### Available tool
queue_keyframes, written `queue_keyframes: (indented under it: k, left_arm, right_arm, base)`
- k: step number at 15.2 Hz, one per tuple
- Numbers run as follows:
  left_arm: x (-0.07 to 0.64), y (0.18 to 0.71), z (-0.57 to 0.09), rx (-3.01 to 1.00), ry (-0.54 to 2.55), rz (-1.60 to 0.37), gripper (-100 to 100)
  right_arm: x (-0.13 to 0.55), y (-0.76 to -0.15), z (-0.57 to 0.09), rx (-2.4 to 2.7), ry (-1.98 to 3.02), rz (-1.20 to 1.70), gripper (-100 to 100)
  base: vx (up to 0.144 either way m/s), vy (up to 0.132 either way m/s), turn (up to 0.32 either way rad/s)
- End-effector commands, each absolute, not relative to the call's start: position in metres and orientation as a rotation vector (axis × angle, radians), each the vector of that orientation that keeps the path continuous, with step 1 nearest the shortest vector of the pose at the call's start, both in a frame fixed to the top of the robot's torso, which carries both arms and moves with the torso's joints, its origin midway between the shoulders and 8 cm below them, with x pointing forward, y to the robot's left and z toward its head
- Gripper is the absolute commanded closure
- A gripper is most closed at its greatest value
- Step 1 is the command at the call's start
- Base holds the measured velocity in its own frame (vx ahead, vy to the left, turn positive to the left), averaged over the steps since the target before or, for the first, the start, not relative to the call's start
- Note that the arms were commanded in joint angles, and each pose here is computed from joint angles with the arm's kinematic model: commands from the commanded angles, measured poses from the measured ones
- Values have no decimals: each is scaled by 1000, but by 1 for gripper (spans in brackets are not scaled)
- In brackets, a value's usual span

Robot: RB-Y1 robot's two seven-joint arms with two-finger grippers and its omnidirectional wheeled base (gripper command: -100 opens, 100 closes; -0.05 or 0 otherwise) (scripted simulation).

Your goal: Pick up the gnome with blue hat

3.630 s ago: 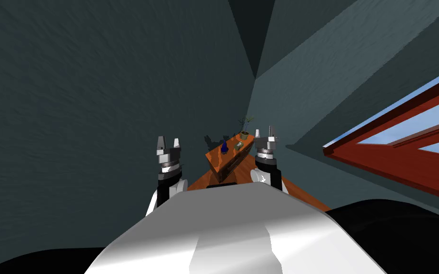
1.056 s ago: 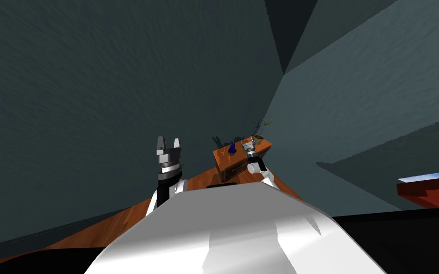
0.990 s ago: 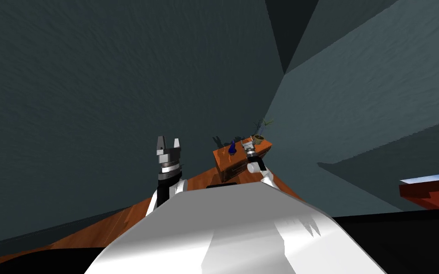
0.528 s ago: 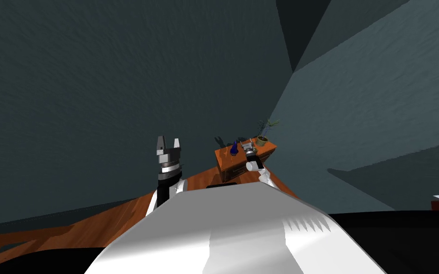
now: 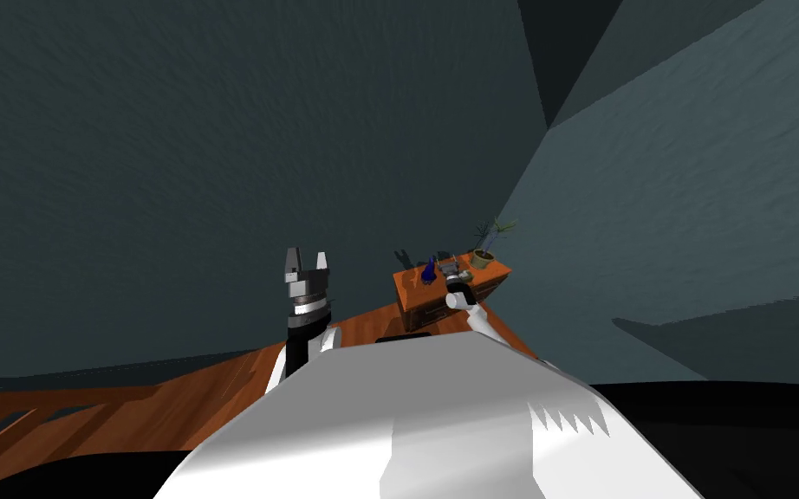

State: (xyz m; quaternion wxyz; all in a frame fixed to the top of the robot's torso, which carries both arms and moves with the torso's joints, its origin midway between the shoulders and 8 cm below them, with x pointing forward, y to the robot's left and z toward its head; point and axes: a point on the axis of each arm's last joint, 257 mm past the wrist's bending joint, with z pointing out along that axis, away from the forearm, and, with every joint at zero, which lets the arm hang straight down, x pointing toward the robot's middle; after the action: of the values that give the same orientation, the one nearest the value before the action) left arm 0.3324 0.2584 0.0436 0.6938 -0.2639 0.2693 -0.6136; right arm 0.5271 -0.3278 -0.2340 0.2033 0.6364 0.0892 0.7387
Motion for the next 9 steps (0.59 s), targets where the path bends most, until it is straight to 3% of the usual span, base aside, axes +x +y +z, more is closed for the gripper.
queue_keyframes:
  k: [1,9]
  left_arm:
    - [332,258,44,-589,601,-1370,0]
    - [332,258,44,-589,601,-1370,0]
  right_arm:
    - [534,-329,-244,1832,181,2081,-100]
    - [547,-337,-283,1994,-2,2078,-100]
  base:
    - [-3,-18,101]
    - [-5,-20,103]
